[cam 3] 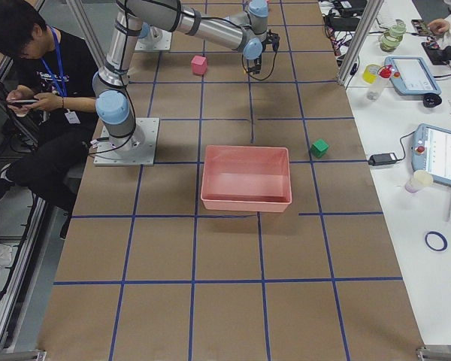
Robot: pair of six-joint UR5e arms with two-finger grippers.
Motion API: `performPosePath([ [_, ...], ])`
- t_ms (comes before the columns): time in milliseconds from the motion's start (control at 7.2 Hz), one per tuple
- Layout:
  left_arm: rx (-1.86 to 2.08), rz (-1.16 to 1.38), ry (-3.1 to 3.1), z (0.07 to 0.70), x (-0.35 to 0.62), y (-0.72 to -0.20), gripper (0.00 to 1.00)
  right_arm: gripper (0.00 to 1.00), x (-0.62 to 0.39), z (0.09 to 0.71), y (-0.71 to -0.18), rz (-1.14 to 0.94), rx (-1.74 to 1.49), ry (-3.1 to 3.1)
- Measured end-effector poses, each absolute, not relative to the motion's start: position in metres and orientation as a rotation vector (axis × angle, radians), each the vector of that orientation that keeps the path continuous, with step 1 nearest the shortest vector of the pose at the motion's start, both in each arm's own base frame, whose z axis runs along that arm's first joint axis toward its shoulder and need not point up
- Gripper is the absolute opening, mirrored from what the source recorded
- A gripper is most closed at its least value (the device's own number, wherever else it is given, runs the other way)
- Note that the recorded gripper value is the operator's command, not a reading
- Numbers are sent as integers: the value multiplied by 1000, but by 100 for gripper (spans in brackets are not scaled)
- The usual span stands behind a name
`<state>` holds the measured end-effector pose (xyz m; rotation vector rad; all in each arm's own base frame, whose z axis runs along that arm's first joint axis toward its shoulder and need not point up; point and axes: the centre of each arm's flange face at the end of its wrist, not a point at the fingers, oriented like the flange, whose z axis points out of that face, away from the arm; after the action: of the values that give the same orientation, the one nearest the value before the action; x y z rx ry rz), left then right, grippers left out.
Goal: Align button upright
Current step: 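Lower the switch onto the table and open the right gripper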
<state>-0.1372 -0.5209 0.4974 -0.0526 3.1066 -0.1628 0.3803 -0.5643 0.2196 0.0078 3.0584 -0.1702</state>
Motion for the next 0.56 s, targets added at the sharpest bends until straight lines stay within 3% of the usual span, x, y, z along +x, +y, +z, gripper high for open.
performPosePath([
  [556, -52, -163, 3106, 497, -137, -521, 100, 2, 381, 198, -555, -170, -56, 3062],
])
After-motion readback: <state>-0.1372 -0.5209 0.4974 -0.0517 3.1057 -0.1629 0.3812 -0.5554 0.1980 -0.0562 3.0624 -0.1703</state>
